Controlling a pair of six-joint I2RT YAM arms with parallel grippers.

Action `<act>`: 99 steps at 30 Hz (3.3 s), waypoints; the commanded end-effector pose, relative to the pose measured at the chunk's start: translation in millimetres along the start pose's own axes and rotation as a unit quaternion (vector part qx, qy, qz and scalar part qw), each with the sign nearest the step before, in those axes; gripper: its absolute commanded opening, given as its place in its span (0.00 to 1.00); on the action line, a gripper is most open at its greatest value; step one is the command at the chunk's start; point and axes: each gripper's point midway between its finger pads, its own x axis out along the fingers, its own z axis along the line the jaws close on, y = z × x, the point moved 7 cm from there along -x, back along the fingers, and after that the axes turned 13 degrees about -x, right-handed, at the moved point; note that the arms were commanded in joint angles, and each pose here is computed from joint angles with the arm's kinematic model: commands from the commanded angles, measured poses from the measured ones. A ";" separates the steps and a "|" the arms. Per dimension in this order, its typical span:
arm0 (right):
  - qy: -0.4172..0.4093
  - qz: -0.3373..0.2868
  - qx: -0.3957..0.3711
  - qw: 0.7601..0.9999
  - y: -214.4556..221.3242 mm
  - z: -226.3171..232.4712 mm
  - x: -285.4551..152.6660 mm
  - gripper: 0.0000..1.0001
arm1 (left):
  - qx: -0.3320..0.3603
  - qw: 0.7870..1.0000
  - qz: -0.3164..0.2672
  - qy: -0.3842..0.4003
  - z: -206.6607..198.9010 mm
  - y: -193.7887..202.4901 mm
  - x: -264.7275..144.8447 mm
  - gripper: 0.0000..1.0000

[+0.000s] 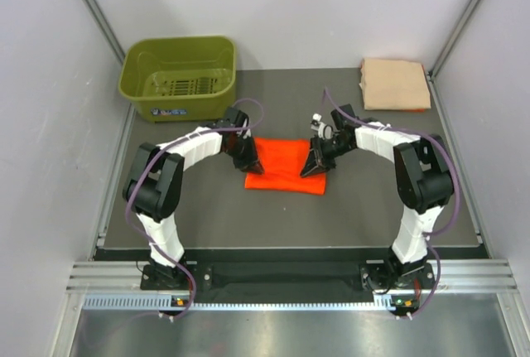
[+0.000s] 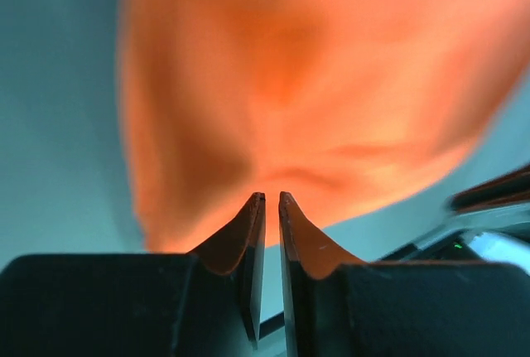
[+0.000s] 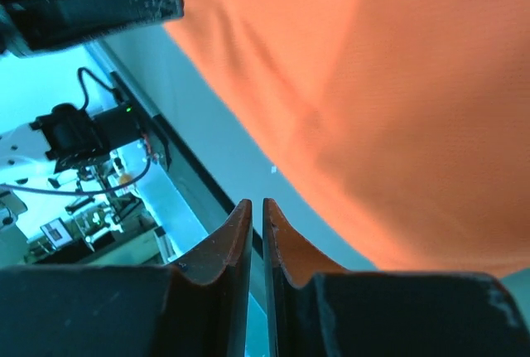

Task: Fold and stack the t-shirts
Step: Fold the tshirt

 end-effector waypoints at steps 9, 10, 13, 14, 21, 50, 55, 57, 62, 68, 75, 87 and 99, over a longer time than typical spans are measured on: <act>0.084 -0.008 0.029 0.996 6.7 -56.6 -9.3 0.11 | -0.025 0.997 -0.004 -0.074 56.5 18.2 -0.4 0.14; 0.082 -0.015 0.024 0.996 2.7 -52.5 -12.2 0.11 | -0.020 0.998 -0.008 -0.064 50.9 16.9 -4.3 0.15; 0.070 -0.038 0.012 0.997 -13.9 -37.4 -22.4 0.11 | 0.000 0.999 -0.028 -0.027 28.1 8.2 -20.3 0.16; 0.065 -0.046 0.007 0.997 -21.0 -32.4 -25.7 0.11 | 0.005 0.999 -0.036 -0.011 16.5 2.3 -26.0 0.17; 0.015 -0.070 0.023 0.997 -47.1 -27.6 -19.1 0.11 | 0.003 0.996 -0.046 0.080 -31.6 -29.1 -22.4 0.19; -0.001 -0.134 0.120 0.984 -110.6 -134.8 -15.3 0.12 | -0.032 0.995 -0.095 -0.007 27.9 -99.1 28.7 0.18; 0.069 -0.133 0.066 0.986 -121.7 -111.4 -53.0 0.12 | -0.028 0.995 -0.084 0.037 6.1 -97.1 10.8 0.36; 0.107 -0.136 0.045 0.984 -119.7 -99.0 -68.9 0.12 | -0.027 0.995 -0.056 0.076 -6.7 -89.4 4.0 0.40; 0.073 -0.137 0.015 0.988 -98.0 -44.0 -77.8 0.15 | -0.022 0.991 -0.044 0.122 -29.5 -71.3 -16.3 0.43; -0.004 -0.067 -0.013 0.998 -51.4 -4.3 -25.1 0.16 | -0.024 0.990 -0.035 0.131 -34.7 -54.9 -25.2 0.43; -0.026 -0.036 0.016 0.999 -14.3 -27.6 17.6 0.15 | -0.009 0.983 -0.011 0.184 -40.5 -39.6 -34.1 0.49; 0.051 -0.070 0.000 0.996 2.1 -34.1 -29.9 0.22 | 0.091 0.942 0.000 0.324 -69.5 -8.5 -74.1 0.51; 0.161 -0.142 -0.033 0.976 -47.5 -41.4 -61.9 0.61 | 0.153 0.950 -0.037 0.269 -78.4 -3.3 -92.6 0.51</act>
